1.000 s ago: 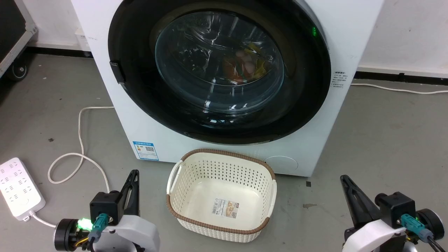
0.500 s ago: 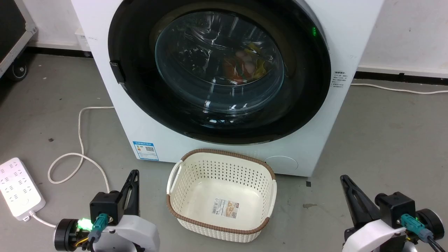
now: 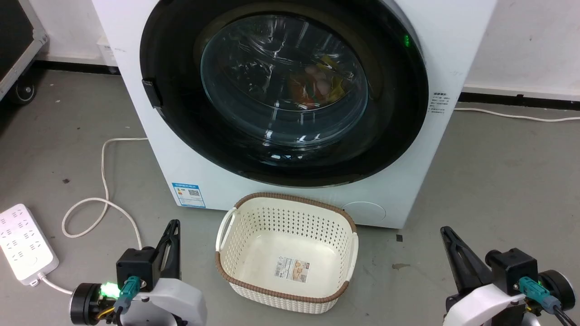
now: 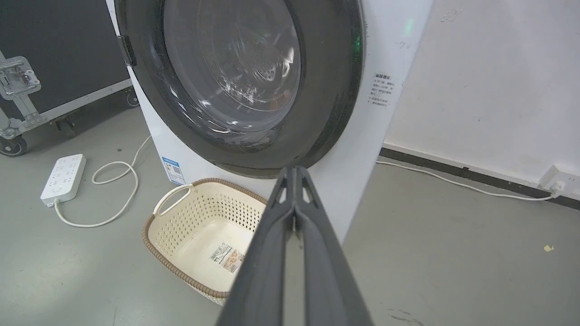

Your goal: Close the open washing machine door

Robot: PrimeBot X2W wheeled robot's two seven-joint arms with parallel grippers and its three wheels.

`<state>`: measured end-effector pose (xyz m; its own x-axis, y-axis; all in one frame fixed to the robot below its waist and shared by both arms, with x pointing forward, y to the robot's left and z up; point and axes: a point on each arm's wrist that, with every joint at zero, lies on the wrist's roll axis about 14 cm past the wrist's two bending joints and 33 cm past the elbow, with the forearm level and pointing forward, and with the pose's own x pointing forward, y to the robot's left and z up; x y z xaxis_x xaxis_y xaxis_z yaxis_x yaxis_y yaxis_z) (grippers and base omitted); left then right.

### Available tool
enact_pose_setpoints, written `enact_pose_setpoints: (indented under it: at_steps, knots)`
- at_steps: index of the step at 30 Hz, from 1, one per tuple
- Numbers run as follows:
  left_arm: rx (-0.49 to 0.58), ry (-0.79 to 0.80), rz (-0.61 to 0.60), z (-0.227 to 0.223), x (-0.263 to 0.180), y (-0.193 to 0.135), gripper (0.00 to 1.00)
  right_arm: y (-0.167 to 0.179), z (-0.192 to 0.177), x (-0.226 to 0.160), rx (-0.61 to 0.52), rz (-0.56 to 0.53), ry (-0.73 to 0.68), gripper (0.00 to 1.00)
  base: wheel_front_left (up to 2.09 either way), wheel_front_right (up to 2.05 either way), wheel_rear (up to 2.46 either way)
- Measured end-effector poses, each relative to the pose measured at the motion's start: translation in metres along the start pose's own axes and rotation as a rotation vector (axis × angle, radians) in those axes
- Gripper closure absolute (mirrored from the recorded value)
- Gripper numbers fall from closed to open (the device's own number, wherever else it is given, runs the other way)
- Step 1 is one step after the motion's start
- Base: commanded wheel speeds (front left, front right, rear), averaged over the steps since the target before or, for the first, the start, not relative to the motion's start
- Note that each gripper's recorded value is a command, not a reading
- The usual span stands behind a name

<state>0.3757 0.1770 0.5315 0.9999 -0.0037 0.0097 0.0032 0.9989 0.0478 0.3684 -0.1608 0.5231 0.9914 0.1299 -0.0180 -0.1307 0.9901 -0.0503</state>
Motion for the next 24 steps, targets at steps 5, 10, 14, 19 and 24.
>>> enact_pose_setpoints:
  at_steps: [5,10,14,19,24]
  knots:
    - [0.000,0.000,-0.001,0.0000,0.0000,-0.0002,1.00,-0.0001,0.0000,0.0000,0.000,0.000,0.000,1.00,0.00,0.00,0.00]
    - [0.000,0.000,0.000,0.0000,0.0000,0.0000,1.00,0.0001,0.0000,0.0000,0.000,0.000,0.000,1.00,0.00,0.00,0.00]
    - [0.000,0.000,0.000,0.0000,0.0000,-0.0001,1.00,0.0000,0.0000,0.0000,0.000,0.000,0.000,1.00,0.00,0.00,0.00]
    - [0.000,0.000,0.000,0.0000,0.0000,0.0000,1.00,0.0000,0.0000,0.0000,0.000,0.000,0.000,1.00,0.00,0.00,0.00]
    - [0.000,0.000,0.000,0.0000,0.0000,-0.0001,1.00,0.0000,0.0000,0.0000,0.000,0.000,0.000,1.00,0.00,0.00,0.00]
